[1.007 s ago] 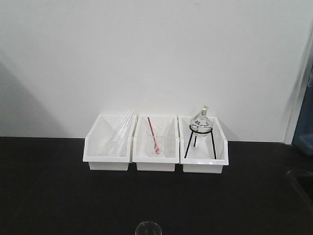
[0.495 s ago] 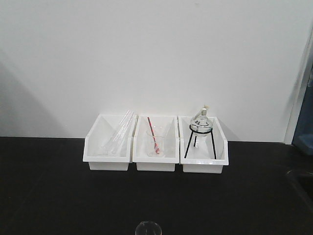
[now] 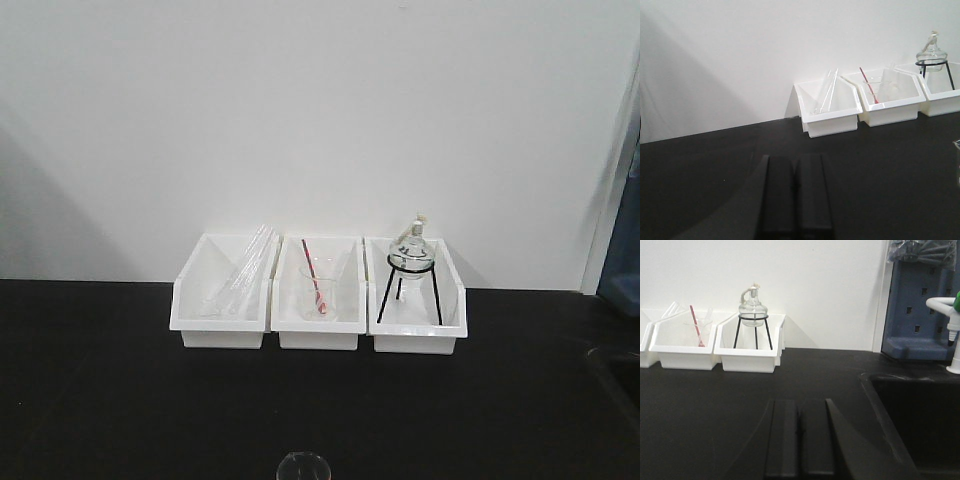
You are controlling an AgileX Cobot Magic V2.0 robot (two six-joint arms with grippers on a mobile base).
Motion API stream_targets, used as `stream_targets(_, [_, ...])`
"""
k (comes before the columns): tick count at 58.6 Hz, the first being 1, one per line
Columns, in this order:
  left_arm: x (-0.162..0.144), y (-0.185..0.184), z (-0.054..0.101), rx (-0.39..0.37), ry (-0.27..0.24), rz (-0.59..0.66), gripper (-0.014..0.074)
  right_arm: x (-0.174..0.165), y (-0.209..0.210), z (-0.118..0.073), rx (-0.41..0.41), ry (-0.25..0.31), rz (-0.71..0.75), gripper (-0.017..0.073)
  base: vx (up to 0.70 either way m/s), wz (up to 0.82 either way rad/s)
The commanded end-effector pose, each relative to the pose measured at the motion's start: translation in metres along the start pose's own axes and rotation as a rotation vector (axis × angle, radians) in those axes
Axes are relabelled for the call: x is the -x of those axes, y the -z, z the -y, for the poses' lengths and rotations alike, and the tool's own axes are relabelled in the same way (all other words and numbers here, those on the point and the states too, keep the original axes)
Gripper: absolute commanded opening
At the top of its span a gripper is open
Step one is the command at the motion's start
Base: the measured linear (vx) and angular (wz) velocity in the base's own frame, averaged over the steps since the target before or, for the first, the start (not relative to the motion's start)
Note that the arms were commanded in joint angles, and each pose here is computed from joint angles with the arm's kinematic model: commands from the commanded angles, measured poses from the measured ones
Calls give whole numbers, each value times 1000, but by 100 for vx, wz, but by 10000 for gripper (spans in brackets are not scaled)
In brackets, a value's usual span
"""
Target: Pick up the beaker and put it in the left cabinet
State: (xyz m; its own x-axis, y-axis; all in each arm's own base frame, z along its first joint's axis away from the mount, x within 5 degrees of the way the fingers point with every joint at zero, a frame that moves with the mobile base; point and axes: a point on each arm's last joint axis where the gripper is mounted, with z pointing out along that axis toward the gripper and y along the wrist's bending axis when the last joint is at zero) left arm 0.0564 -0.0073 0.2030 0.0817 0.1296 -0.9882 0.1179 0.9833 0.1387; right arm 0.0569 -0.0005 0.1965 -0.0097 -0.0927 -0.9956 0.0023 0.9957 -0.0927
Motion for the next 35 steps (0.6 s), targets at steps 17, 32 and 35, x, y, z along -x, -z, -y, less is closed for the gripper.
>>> stream_targets(17, [3, 1, 0, 7, 6, 77, 1, 48, 13, -1, 8, 5, 514, -1, 0, 0])
stream_targets(32, [3, 1, 0, 7, 6, 77, 1, 96, 18, 7, -15, 8, 422, 9, 0, 0])
stream_targets(35, [3, 1, 0, 7, 6, 77, 1, 100, 15, 8, -20, 18, 361, 11, 0, 0])
